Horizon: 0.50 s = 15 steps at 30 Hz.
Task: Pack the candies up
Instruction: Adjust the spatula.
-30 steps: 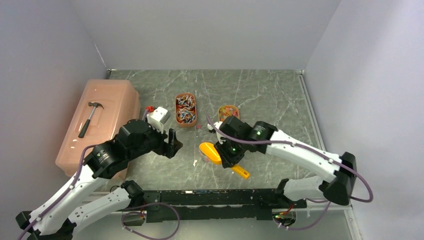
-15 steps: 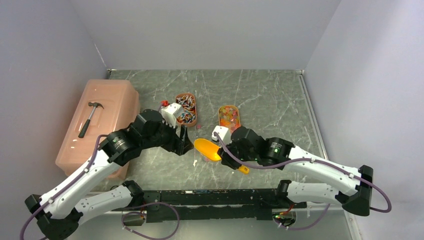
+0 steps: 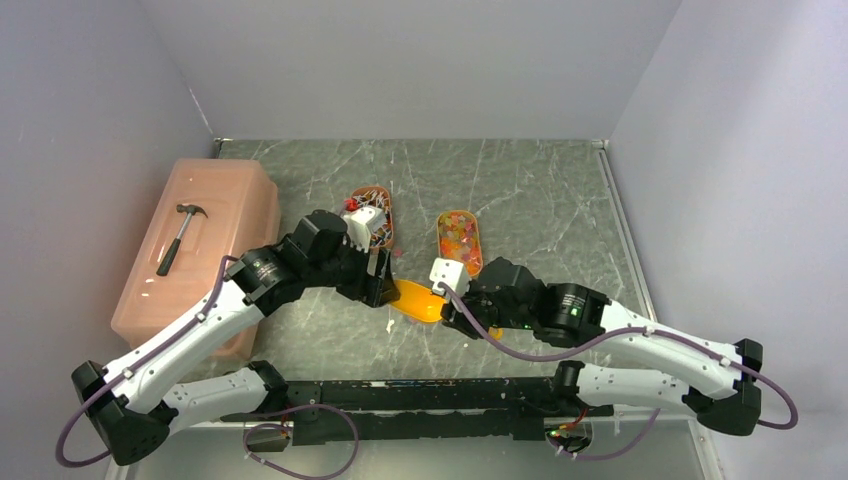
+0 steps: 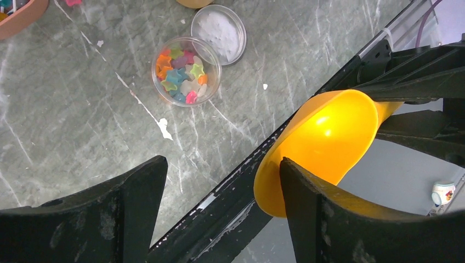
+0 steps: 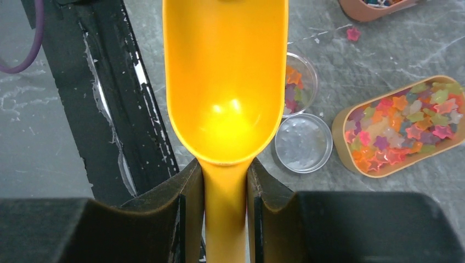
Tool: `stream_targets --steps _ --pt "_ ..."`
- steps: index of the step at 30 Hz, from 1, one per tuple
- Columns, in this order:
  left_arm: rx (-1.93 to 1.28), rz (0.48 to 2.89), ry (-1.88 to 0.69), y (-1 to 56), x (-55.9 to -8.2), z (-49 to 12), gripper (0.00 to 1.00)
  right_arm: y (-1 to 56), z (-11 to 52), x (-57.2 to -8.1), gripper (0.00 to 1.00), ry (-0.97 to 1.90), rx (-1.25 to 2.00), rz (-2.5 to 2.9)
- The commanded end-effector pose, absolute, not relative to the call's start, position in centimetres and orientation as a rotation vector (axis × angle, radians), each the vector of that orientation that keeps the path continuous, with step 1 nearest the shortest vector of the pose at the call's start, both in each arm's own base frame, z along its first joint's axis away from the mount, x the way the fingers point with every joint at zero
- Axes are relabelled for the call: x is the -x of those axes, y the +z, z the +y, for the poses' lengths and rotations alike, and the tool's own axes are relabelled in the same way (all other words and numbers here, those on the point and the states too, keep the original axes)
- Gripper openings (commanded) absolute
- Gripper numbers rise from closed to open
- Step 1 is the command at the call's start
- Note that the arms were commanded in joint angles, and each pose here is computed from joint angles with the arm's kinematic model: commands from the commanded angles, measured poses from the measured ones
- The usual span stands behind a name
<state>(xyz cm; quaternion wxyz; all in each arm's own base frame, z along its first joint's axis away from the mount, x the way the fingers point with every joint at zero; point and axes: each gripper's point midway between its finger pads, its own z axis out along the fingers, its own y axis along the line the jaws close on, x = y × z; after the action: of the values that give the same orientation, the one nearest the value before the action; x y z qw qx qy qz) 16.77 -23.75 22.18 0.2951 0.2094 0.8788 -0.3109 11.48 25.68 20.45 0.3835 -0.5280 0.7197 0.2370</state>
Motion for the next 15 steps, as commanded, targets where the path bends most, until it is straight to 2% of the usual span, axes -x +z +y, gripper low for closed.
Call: stream_targets --steps 1,15 --pt "-0.547 2.281 -0.875 24.2 -17.1 -24.4 0.8 24.6 26.3 -12.8 0.0 0.603 1.25 1.679" --pt "-0.531 2.326 -0.847 22.4 -17.0 -24.0 0.8 28.8 25.7 -12.9 0.0 0.672 1.096 1.515"
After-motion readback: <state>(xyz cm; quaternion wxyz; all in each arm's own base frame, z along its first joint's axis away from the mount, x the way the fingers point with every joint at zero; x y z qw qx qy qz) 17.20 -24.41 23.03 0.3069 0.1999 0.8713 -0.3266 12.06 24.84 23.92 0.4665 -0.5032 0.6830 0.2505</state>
